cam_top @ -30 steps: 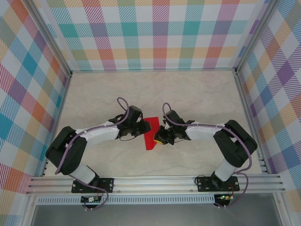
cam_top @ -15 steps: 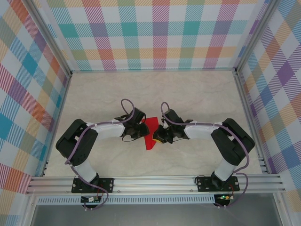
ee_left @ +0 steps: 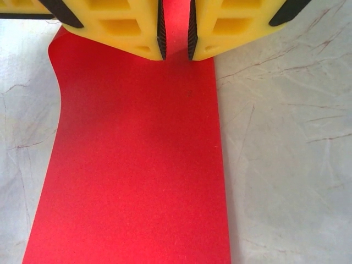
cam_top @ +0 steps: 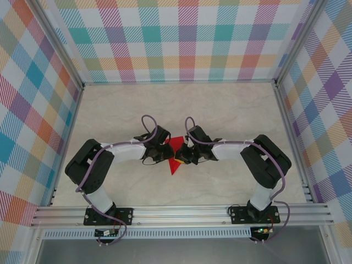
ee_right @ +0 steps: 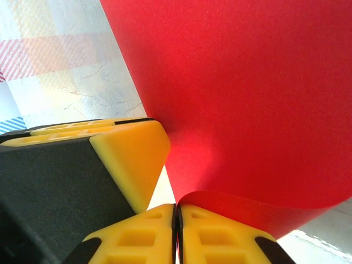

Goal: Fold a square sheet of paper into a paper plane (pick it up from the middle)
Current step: Third fold the triangle at the center of the table.

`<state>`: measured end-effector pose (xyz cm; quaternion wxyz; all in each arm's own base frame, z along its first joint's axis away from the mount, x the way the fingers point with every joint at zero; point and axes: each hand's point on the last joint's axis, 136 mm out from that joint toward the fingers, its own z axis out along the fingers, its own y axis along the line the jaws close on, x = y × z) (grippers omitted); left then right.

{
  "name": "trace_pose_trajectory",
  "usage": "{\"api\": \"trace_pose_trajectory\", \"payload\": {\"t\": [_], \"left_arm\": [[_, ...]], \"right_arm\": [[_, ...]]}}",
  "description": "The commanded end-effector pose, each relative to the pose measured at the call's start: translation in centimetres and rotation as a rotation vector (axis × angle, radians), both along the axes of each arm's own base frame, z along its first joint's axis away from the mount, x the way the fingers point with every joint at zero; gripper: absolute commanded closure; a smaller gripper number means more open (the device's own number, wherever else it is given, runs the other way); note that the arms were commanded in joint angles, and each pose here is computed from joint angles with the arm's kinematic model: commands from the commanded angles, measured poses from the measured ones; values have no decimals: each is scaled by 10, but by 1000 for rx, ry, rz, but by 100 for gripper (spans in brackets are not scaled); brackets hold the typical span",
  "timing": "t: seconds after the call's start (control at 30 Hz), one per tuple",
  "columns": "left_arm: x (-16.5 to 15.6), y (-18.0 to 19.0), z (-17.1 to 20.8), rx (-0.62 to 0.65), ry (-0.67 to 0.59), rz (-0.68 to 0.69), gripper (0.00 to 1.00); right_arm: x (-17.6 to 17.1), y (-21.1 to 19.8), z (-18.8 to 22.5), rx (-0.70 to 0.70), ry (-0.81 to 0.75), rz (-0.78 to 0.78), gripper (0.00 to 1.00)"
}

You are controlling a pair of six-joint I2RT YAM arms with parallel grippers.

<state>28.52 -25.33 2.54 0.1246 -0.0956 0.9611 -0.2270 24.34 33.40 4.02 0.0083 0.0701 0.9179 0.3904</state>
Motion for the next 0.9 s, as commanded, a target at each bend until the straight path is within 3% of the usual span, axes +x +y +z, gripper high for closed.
{"api": "trace_pose_trajectory", "payload": {"t": [0.0, 0.87], "left_arm": [[15, 1, 32, -21, -76, 4, 79], [29, 9, -7, 50, 4, 17, 83]], "right_arm": [[5, 9, 1, 17, -31, 28, 89], [8, 22, 0, 31, -93, 120, 88]]}}
